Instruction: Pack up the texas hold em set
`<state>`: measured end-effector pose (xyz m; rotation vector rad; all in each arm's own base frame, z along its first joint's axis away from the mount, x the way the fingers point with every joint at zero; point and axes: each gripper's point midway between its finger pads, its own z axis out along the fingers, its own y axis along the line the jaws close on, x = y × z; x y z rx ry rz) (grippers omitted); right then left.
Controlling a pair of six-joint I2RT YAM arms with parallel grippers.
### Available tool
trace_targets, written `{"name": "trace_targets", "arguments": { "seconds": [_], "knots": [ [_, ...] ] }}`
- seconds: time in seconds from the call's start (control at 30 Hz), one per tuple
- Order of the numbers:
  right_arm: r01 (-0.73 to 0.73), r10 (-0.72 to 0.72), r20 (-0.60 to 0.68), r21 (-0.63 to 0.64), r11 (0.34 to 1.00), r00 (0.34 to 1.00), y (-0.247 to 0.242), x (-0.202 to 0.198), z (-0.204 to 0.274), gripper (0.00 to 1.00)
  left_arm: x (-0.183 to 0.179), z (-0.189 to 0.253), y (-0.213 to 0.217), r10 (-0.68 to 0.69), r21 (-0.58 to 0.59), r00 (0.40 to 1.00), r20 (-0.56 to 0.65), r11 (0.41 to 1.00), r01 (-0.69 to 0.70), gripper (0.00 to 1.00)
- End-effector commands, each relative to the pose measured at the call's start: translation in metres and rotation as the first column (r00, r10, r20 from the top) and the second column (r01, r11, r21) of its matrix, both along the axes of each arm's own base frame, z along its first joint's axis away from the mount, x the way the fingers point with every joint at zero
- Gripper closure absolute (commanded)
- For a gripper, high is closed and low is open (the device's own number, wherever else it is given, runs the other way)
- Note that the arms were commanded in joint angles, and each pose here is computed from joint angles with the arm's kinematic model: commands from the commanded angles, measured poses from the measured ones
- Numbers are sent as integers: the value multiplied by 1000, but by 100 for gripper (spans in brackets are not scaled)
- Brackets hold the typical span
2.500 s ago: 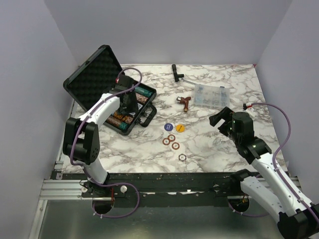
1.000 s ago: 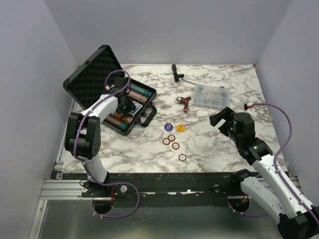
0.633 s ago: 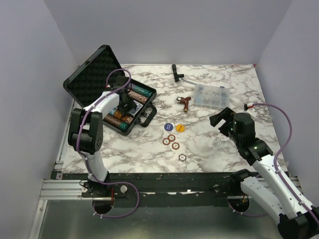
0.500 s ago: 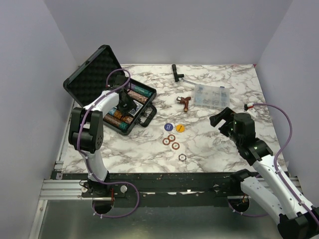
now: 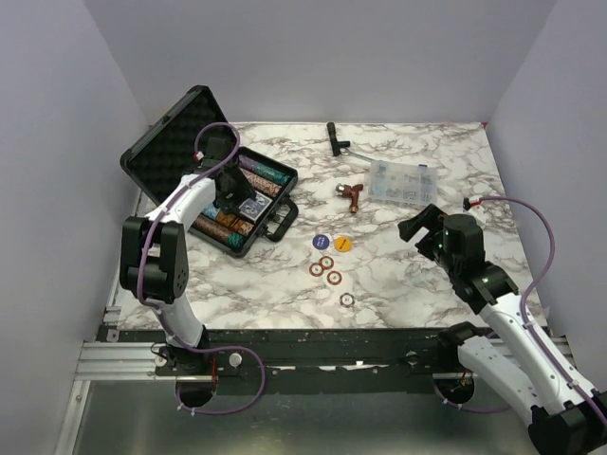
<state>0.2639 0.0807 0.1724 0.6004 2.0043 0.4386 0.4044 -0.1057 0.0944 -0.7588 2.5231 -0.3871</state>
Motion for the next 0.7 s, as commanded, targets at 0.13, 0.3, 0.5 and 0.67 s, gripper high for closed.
{"name": "trace_targets", "arguments": {
  "seconds": [0.13,0.3,0.5,0.67],
  "knots": [
    [-4,3,13,9,1000,1000,2,4,3,7,13,-23,-4,-60,-40,995,-75,998,58,50],
    [-6,6,17,13,1000,1000,3,3,4,7,10,-27,6,-29,-24,994,-106,999,26,50],
    [-45,44,31,20,999,999,9,4,2,7,9,-27,7,-54,-19,993,-106,998,52,49],
    [-158,158,12,26,987,987,29,8,-5,8,15,0,-4,-136,-58,990,30,989,138,42]
  ]
}}
